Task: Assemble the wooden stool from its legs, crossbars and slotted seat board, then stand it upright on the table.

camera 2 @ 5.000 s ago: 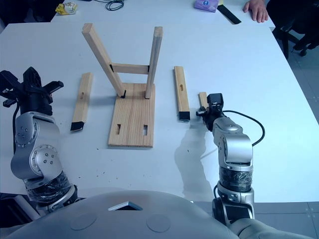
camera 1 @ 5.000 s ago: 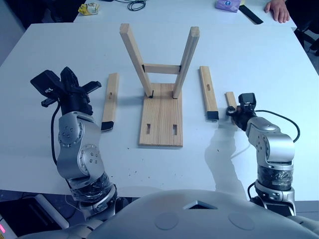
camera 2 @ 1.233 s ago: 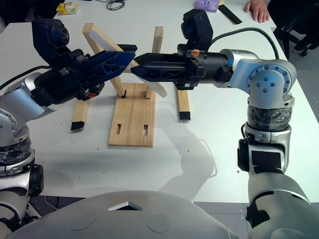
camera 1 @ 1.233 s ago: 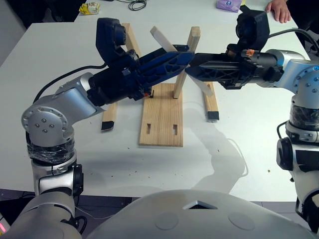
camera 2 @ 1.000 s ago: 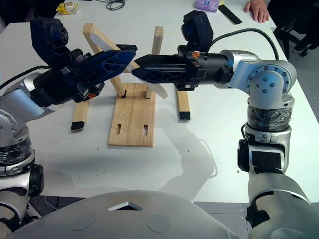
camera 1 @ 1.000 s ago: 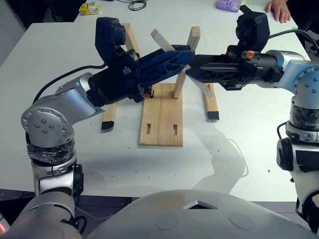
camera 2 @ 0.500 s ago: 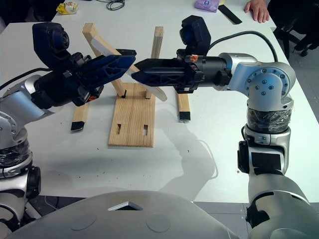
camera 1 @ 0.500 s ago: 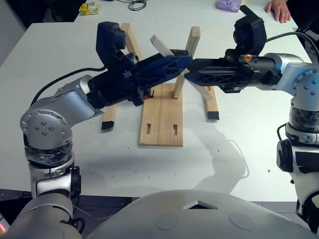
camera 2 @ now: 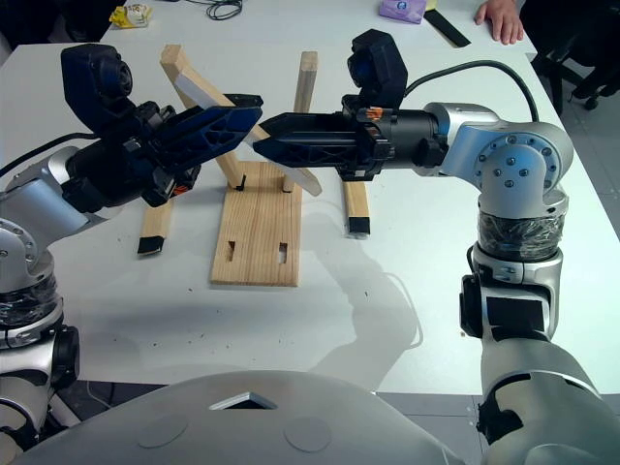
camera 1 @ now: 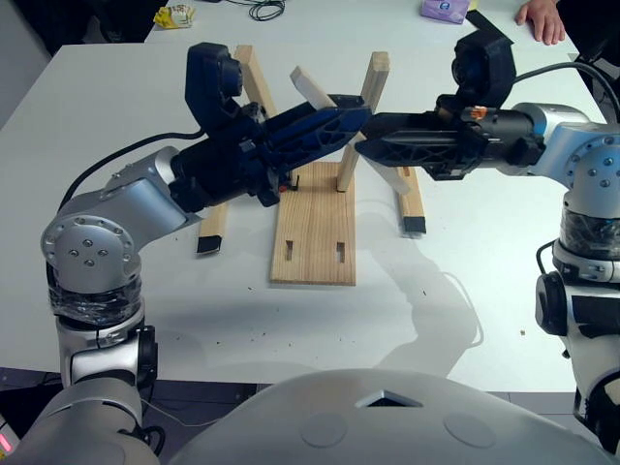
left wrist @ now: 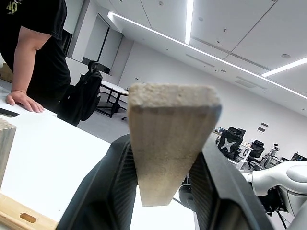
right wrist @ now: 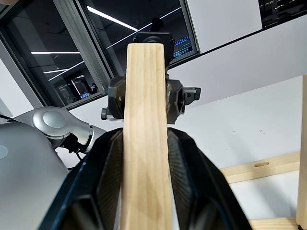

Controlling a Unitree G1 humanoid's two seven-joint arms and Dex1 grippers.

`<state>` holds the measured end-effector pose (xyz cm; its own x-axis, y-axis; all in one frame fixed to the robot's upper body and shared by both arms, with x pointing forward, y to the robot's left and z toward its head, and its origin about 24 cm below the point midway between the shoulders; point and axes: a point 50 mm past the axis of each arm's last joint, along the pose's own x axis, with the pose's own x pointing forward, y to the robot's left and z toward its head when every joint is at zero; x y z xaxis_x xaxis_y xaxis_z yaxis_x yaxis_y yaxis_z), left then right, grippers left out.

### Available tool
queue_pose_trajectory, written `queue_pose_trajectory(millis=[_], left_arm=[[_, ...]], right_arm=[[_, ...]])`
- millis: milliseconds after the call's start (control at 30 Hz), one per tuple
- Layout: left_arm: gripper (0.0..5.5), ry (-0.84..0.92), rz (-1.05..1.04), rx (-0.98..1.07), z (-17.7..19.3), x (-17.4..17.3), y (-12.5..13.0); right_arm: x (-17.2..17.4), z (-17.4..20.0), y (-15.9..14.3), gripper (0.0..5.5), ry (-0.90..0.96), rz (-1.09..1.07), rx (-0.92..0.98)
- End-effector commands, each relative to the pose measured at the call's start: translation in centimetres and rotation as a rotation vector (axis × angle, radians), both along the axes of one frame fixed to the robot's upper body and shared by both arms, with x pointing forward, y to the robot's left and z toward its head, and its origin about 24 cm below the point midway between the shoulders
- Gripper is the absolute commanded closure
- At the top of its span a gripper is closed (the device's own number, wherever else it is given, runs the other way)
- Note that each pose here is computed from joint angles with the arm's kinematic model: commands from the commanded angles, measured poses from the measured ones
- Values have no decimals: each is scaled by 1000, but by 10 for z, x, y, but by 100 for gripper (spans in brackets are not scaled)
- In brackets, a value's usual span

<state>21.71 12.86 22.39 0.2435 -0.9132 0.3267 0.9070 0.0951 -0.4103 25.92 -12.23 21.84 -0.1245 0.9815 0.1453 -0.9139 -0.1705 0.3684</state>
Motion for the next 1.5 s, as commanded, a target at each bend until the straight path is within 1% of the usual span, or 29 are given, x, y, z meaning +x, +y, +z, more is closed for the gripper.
queue_pose_trajectory(millis=[33,133,333,467,500,633,733,833,967,1100,1200,1333,1400,1500], left_arm=[[408,-2,-7,7,-2,-2,-2],[418,-4,-2,15,-3,-1,-2],[418,-12,14,36,-4,-1,0],[418,-29,67,62,-6,4,6],[418,-33,82,72,-7,5,8],[418,-67,135,143,-14,6,17],[418,-99,78,198,-19,0,20],[418,-150,73,316,-31,-3,34],[418,-210,175,369,-33,10,53],[418,-238,313,375,-40,18,62],[418,-212,469,478,-61,13,81],[418,-142,626,612,-93,-5,112],[418,-146,652,659,-98,-3,124],[418,-194,699,732,-96,11,144]], right_arm=[[2,-1,-1,382,-22,-38,-18],[2,-1,-1,344,-29,-31,-21],[2,-1,-2,260,-37,-26,-30],[4,-2,-7,201,-44,-49,-53],[4,-3,-9,195,-45,-58,-59],[8,-5,-24,195,-78,-125,-75],[10,-9,-40,195,-120,-221,-95],[17,-7,-53,195,-167,-317,-102],[23,-13,-61,195,-227,-397,-137],[20,-37,-56,195,-219,-442,-165],[21,-45,-58,195,-211,-530,-158],[22,-51,-80,195,-199,-705,-160],[23,-51,-90,195,-197,-774,-162],[27,-52,-95,195,-200,-826,-165]])
